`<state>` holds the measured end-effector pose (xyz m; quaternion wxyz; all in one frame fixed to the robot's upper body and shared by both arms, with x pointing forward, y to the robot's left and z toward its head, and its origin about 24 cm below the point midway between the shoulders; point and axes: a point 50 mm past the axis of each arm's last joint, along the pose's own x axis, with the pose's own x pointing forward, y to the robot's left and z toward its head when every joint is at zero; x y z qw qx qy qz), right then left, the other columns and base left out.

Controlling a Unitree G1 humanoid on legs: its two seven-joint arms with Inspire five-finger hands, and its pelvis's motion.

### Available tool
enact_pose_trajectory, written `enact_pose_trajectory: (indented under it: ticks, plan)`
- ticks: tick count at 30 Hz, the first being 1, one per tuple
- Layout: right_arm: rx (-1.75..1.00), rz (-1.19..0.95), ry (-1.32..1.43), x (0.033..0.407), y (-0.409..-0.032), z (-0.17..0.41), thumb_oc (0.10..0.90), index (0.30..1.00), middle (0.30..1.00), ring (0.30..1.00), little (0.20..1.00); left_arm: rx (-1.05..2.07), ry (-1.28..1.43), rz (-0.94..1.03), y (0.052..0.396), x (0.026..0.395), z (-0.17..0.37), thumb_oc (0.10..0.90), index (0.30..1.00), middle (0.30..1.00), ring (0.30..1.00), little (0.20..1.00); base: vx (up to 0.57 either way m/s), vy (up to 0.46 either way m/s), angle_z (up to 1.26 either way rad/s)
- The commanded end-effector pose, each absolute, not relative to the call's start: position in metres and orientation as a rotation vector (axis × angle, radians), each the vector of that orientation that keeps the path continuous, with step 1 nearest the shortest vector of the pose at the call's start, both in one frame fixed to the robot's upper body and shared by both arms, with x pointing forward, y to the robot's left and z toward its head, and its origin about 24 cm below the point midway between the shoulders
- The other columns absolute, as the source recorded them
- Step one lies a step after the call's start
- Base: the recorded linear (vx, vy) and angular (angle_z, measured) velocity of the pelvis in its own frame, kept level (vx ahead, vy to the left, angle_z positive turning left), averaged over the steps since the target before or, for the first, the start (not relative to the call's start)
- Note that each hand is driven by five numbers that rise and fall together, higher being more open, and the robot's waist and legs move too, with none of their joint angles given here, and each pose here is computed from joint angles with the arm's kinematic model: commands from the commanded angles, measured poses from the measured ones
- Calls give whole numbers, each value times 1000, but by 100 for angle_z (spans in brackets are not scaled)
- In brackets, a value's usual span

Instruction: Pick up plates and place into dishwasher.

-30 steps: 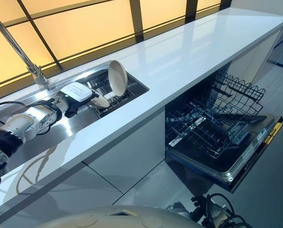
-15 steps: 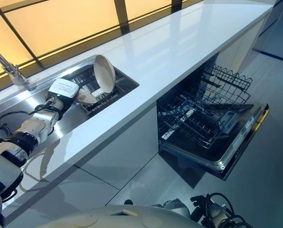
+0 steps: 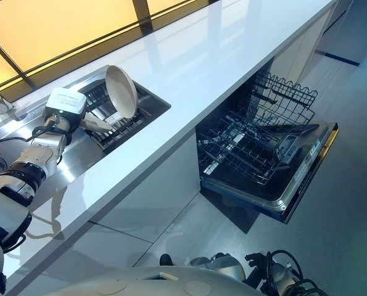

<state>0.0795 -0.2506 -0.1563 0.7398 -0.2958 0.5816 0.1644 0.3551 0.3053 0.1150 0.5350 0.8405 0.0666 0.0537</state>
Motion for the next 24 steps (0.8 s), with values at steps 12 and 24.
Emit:
enact_pose_trajectory:
  ticks: [12, 24]
  plan:
    - [-573, 306, 1038, 112, -228, -145, 800, 900, 900, 900, 900, 1279, -556, 622, 277, 339, 274, 100, 300, 300, 300, 200, -48, -27, 14]
    - [-465, 180, 523, 182, -187, -82, 800, 900, 900, 900, 900, 1169, -889, 681, 277, 271, 291, 100, 300, 300, 300, 200, -67, -33, 13]
